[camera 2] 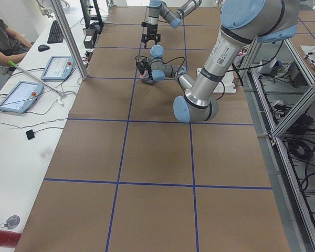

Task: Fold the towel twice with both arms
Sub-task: 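Open the left gripper and draw it back while the right gripper approaches the towel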

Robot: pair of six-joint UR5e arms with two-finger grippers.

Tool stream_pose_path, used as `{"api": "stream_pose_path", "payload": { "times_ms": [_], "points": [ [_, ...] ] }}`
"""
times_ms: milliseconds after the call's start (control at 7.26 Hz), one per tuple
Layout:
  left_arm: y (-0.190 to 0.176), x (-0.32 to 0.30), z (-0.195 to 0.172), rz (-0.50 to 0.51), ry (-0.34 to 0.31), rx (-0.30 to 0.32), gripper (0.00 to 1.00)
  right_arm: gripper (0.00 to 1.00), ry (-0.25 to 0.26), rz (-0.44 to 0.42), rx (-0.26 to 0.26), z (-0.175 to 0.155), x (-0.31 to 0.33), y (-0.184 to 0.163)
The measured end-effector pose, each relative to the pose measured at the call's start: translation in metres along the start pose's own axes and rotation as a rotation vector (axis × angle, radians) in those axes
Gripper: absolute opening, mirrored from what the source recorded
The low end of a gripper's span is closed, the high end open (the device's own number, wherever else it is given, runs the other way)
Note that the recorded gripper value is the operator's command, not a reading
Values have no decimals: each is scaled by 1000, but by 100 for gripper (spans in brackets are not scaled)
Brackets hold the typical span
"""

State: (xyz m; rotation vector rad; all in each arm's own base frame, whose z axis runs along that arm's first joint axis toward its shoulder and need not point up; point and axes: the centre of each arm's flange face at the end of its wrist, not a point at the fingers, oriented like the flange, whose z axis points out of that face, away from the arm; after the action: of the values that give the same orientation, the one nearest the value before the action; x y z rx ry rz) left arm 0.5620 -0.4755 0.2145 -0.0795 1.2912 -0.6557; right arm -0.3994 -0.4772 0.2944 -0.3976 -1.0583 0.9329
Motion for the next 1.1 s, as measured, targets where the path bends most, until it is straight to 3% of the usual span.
{"api": "stream_pose_path", "payload": {
  "times_ms": [275,551,826,1102],
  "points": [
    [-19,-29,-40,-4,5,-23,100,100,-7,-7,19,18,-25,7],
    [-32,-61,-73,-6,5,-30,100,100,-8,-79,45,47,-64,19],
    [-37,-72,-85,-9,4,-26,100,86,-1,-214,59,74,-95,43],
    [-40,-73,-88,-11,5,-21,100,81,24,-403,51,94,-94,64]
  ]
}}
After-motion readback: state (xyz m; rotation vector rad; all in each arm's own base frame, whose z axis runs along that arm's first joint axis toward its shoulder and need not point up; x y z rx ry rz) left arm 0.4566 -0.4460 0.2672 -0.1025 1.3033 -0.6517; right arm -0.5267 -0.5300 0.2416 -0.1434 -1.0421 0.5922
